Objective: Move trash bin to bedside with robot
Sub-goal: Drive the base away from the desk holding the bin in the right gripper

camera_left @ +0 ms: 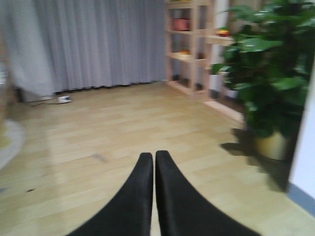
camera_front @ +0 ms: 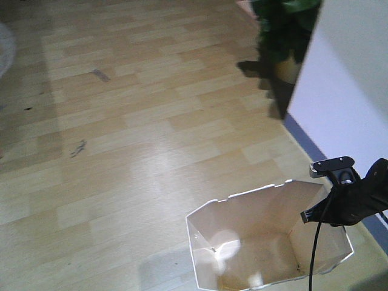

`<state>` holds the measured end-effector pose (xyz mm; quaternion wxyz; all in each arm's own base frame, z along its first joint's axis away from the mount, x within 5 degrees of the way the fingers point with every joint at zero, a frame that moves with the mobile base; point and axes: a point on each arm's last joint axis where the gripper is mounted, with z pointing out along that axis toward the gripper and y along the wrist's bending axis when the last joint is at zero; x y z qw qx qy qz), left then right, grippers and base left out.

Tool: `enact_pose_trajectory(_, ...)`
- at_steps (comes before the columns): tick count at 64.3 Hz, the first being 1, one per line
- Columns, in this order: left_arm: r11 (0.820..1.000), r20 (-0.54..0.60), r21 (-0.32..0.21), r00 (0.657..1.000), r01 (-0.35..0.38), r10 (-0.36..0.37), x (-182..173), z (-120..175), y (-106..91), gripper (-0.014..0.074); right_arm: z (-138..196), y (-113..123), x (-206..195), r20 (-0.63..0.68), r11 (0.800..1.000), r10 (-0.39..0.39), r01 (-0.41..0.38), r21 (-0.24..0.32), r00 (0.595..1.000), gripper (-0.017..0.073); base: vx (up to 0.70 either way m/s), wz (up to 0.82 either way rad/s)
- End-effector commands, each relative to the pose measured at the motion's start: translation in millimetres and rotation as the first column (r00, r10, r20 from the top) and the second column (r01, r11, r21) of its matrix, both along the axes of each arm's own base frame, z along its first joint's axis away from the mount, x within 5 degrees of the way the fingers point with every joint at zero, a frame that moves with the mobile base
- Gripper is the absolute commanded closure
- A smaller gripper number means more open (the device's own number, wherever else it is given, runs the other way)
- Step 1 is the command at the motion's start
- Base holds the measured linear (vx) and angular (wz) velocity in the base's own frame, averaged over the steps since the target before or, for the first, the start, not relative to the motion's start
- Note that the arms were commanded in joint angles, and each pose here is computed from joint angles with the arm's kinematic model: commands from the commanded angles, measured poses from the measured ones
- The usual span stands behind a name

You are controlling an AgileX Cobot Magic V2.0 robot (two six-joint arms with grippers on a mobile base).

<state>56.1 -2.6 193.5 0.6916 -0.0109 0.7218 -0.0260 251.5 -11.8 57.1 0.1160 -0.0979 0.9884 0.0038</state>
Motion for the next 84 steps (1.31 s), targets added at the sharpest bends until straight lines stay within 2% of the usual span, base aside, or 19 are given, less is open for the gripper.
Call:
enact_pose_trajectory(1, 1.0, 0.053, -0.014, 0.998, -0.015, 0.015, 0.2, -0.6, 1.5, 0.0599, 17.5, -1.5, 9.2, 0.082, 0.999, -0.033, 0.033, 0.003, 0.996, 0.0562, 0.06, 0.7)
enact_pose_trajectory(38, 1.0, 0.053, -0.014, 0.998, -0.016, 0.016, 0.2, -0.6, 1.6, 0.0599, 17.5, -1.4, 9.1, 0.082, 0.999, -0.033, 0.033, 0.003, 0.996, 0.0562, 0.1, 0.51)
enact_pose_trajectory(84, 1.0, 0.053, -0.014, 0.998, -0.016, 0.016, 0.2, -0.6, 1.6, 0.0599, 17.5, -1.4, 9.1, 0.081, 0.999, -0.033, 0.032, 0.004, 0.996, 0.0562, 0.23, 0.02)
